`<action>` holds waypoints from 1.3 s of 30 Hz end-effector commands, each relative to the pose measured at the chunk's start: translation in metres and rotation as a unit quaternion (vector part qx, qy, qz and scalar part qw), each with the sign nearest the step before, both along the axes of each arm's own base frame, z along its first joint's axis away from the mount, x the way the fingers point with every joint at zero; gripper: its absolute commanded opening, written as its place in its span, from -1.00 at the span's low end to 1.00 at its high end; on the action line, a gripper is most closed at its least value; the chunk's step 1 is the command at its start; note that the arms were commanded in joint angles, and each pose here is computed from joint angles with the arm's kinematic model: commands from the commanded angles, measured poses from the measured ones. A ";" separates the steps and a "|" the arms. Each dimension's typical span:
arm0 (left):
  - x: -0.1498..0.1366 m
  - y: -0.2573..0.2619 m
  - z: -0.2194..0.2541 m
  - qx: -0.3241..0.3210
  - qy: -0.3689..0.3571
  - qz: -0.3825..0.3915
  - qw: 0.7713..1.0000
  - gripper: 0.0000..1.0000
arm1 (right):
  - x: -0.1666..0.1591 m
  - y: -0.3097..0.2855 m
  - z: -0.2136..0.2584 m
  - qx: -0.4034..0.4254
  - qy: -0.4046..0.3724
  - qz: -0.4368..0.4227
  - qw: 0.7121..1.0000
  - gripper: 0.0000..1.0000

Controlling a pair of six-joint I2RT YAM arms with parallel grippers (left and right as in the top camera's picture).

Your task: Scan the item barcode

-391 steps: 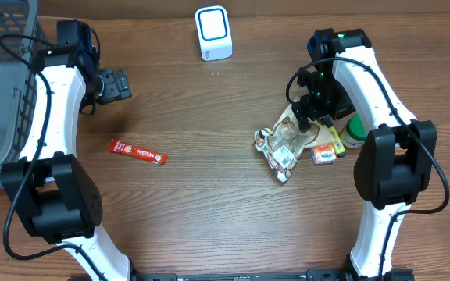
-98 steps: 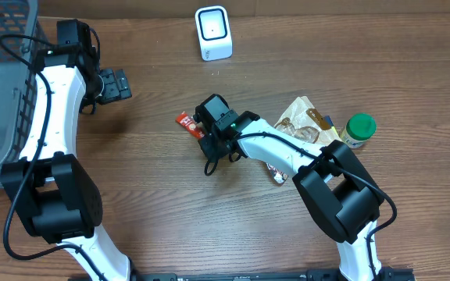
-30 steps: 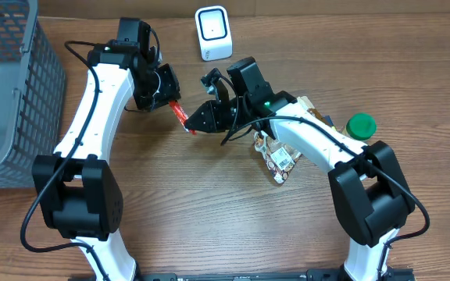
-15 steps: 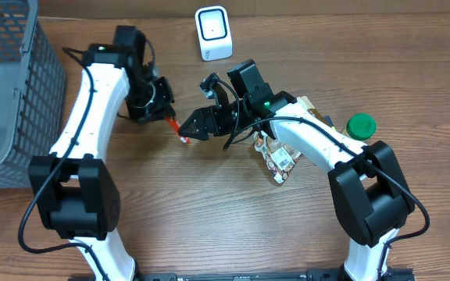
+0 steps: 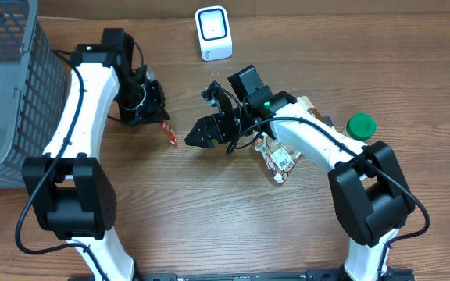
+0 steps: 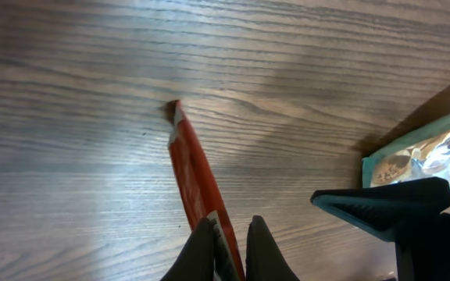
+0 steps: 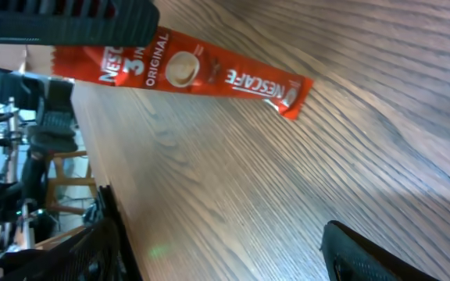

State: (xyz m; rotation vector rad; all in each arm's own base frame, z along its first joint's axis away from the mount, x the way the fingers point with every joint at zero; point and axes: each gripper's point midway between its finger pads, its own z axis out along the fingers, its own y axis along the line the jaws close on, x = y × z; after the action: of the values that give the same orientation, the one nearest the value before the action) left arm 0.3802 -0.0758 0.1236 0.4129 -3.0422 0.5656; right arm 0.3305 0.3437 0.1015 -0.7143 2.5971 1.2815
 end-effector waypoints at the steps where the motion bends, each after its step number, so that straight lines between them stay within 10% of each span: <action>1: 0.005 0.000 0.001 0.016 -0.012 -0.010 1.000 -0.92 | 0.007 -0.010 -0.001 -0.029 -0.020 -0.018 0.999 0.67; 25: 0.009 -0.002 -0.013 0.023 0.000 0.051 0.998 -0.92 | -0.002 -0.038 -0.023 -0.102 0.039 -0.057 0.992 0.68; 39: 0.025 -0.029 -0.007 -0.013 -0.021 0.081 0.996 -0.54 | 0.004 -0.066 -0.028 -0.118 0.056 -0.071 0.989 0.72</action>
State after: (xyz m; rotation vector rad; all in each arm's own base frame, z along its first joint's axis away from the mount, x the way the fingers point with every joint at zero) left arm 0.4095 -0.0874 0.1193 0.6568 -3.0927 0.5888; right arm 0.3346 0.2772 0.0666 -0.4647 2.8907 1.0160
